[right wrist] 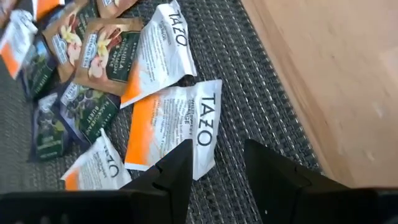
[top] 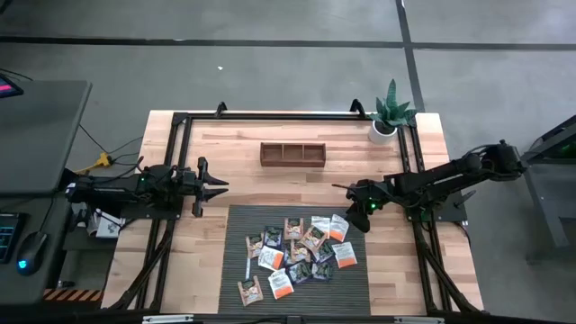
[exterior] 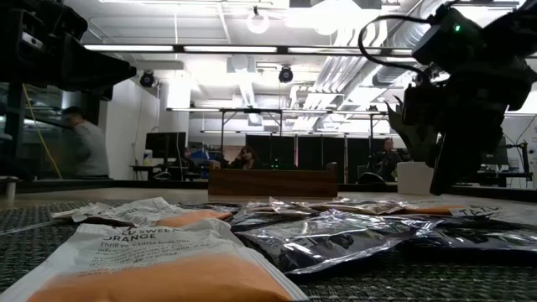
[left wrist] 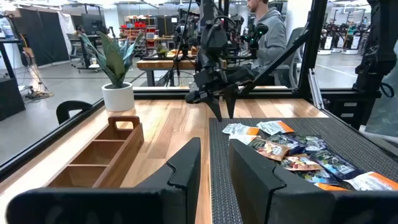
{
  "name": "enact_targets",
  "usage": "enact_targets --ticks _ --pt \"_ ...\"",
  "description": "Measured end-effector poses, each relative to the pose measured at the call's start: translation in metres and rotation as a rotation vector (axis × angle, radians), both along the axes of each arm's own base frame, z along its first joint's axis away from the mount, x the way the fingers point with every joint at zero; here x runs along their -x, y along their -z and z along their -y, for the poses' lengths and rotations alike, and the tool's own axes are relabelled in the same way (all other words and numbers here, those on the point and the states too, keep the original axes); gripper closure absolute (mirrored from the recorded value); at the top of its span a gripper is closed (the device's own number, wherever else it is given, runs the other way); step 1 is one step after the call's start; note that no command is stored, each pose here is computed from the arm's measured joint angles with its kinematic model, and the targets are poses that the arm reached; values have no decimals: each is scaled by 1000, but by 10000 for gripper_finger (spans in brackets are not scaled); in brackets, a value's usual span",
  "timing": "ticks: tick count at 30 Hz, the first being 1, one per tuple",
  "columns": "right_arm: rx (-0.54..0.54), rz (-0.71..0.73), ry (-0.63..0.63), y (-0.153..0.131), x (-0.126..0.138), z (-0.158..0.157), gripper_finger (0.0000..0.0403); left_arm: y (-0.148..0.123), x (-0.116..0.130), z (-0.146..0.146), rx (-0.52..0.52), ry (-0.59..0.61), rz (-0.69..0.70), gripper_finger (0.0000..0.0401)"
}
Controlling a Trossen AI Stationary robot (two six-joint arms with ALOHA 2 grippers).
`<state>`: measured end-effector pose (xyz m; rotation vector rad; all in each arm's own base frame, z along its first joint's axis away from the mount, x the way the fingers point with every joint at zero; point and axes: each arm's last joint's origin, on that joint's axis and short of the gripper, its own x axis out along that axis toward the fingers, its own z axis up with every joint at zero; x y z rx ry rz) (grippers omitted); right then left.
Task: Pick & Place Tea
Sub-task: Put the orange tea bag into the middle compartment of the wooden organizer
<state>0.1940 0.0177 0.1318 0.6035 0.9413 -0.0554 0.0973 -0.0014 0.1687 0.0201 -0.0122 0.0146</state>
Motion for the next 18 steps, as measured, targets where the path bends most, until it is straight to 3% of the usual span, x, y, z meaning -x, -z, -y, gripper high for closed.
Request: enact_targets --ticks 7,18 --pt "94 -52 -26 -14 -9 -13 262 0 0 0 0 0 1 319" --pt "239 -207 -57 -4 -41 -30 262 0 0 0 0 0 0 319"
